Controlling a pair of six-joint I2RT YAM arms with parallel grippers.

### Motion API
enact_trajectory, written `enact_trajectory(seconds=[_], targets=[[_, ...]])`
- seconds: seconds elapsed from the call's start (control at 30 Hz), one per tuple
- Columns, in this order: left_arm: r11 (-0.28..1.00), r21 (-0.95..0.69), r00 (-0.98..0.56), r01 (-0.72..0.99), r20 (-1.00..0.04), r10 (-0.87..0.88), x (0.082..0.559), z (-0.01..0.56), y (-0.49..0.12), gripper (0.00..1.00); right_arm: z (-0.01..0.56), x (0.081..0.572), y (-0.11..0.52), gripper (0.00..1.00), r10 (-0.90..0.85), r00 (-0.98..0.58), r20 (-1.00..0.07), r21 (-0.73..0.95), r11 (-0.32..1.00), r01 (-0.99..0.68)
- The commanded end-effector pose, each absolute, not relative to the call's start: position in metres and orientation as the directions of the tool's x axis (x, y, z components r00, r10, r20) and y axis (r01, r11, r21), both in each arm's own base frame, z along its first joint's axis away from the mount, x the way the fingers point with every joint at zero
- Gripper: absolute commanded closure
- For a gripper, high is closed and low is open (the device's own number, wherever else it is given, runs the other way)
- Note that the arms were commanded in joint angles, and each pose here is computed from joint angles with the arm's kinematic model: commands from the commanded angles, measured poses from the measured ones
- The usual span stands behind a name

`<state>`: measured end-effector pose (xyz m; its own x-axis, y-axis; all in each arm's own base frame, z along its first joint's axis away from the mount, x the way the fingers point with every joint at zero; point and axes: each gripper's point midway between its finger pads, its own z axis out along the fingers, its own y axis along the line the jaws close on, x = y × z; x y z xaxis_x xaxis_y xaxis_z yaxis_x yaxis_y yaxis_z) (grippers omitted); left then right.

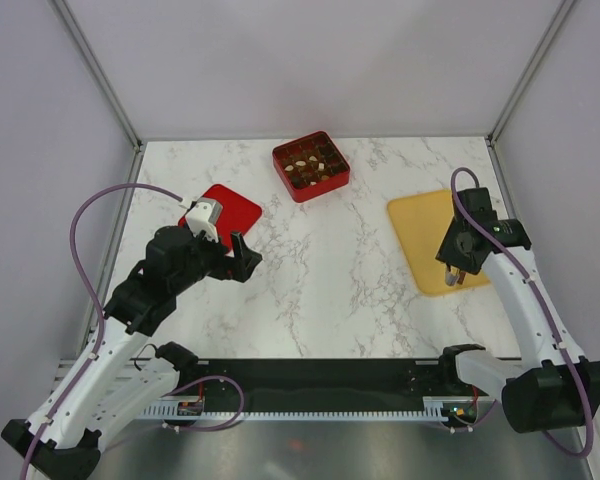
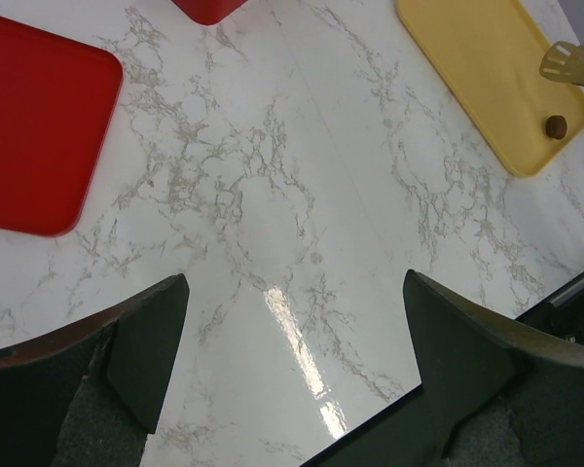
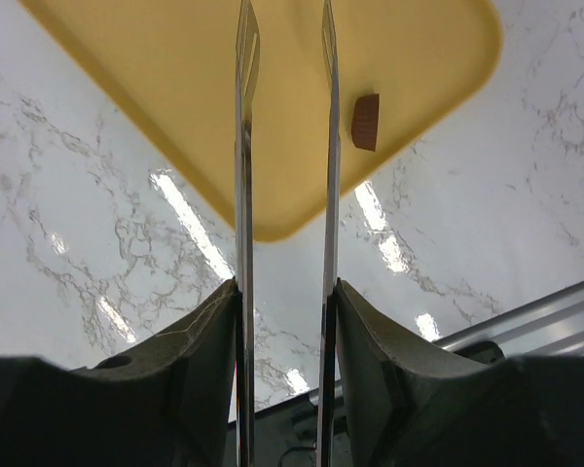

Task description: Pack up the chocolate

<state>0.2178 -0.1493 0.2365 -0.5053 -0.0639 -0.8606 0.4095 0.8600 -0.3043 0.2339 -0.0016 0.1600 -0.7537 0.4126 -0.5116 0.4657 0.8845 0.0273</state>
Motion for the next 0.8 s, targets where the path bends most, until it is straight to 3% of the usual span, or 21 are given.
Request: enact_trajectory(seconds=[0.0, 0.43, 0.77], targets=[[0.851, -0.283, -0.475, 0.441, -0.879, -0.046, 0.218, 0.244, -0.15, 0.0, 0.156, 0.222, -0.001, 0.5, 0.451, -0.755, -0.476, 0.051, 0.871, 0.488], [0.846, -0.286, -0.474, 0.449, -0.879, -0.046, 0.216, 0.244, -0.152, 0.0, 0.143, 0.198, -0.025, 0.5, 0.496, -0.735, -0.462, -0.036, 0.818, 0.575], [0.848, -0.285, -0.472, 0.447, -0.88, -0.047, 0.217, 0.245, -0.151, 0.0, 0.127, 0.19, -0.02, 0.5, 0.509, -0.755, -0.414, -0.01, 0.826, 0.563]])
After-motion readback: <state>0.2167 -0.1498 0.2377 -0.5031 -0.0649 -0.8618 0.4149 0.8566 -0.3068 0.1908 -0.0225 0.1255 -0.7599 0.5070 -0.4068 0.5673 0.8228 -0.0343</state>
